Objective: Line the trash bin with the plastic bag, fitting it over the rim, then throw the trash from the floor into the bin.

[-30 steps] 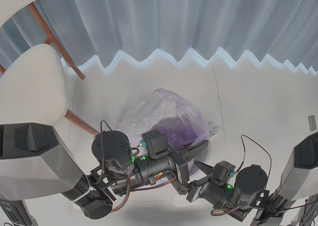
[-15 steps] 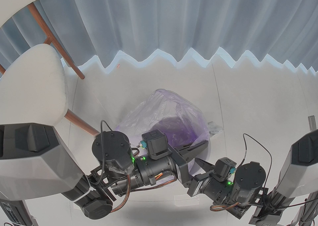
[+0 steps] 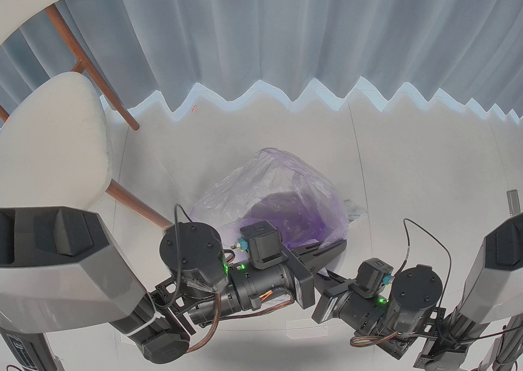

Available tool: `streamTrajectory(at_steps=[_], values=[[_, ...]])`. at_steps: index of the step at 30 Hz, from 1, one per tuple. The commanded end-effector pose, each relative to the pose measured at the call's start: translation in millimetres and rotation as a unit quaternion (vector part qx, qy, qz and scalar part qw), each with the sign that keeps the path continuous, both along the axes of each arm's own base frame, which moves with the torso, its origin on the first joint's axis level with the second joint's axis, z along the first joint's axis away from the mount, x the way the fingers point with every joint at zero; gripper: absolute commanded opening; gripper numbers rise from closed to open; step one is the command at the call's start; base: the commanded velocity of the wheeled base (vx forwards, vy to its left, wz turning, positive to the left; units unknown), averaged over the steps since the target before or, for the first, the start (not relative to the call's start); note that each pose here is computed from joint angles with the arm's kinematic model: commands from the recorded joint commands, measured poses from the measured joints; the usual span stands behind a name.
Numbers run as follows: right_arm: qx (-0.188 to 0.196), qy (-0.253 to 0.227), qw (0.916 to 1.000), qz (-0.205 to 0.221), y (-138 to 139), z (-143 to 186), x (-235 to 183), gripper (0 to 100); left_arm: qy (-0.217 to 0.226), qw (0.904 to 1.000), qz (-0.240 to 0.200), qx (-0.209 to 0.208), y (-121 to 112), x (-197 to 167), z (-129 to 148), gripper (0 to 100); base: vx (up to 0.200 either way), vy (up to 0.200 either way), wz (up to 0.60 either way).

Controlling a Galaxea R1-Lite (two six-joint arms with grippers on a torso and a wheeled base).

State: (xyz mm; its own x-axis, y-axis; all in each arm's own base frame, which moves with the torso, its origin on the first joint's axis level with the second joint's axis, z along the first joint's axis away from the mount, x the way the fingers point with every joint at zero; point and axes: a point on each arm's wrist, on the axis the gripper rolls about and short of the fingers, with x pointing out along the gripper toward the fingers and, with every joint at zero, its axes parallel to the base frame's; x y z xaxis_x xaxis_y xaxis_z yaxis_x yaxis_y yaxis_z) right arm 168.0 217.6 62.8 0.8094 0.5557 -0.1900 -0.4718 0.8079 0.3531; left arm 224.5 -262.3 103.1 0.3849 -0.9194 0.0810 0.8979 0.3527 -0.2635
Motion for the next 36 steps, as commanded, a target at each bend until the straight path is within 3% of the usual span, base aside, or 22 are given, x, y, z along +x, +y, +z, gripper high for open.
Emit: streamTrajectory(at_steps=[1, 14, 18, 20, 22, 27, 30, 36], values=[[0.02, -0.014, 0.9997, 0.0, -1, 10, -1, 0, 0.006, 1.0, -0.003, 0.002, -1, -2, -2, 100, 0.0, 0.0, 0.0], [0.036, 0.006, 0.9982, 0.048, -21, 19, -19, 0, -0.027, 0.9978, 0.02, -0.058, 25, -11, 49, 100, 0.0, 0.0, 0.0], [0.03, 0.018, 0.9898, 0.138, -43, 25, -42, 0, -0.036, 0.9959, 0.039, -0.074, 41, -13, 64, 100, 0.0, 0.0, 0.0], [0.038, 0.026, 0.9813, 0.187, -51, 28, -50, 0, -0.043, 0.9945, 0.054, -0.079, 49, -8, 71, 100, 0.0, 0.0, 0.0], [0.038, 0.034, 0.9768, 0.208, -57, 28, -53, 0, -0.05, 0.9924, 0.074, -0.084, 58, 1, 78, 100, 0.0, 0.0, 0.0], [0.046, 0.048, 0.9765, 0.205, -60, 26, -47, 0, -0.067, 0.9845, 0.132, -0.093, 82, 30, 89, 100, 0.0, 0.0, 0.0], [0.035, 0.076, 0.98, 0.181, -62, 15, -38, 0, -0.042, 0.982, 0.171, -0.067, 99, 47, 87, 100, 0.0, 0.0, 0.0], [0.022, 0.094, 0.9856, 0.139, -71, 4, -22, 0, -0.007, 0.9777, 0.207, -0.035, 120, 52, 89, 100, 0.0, 0.0, 0.0]])
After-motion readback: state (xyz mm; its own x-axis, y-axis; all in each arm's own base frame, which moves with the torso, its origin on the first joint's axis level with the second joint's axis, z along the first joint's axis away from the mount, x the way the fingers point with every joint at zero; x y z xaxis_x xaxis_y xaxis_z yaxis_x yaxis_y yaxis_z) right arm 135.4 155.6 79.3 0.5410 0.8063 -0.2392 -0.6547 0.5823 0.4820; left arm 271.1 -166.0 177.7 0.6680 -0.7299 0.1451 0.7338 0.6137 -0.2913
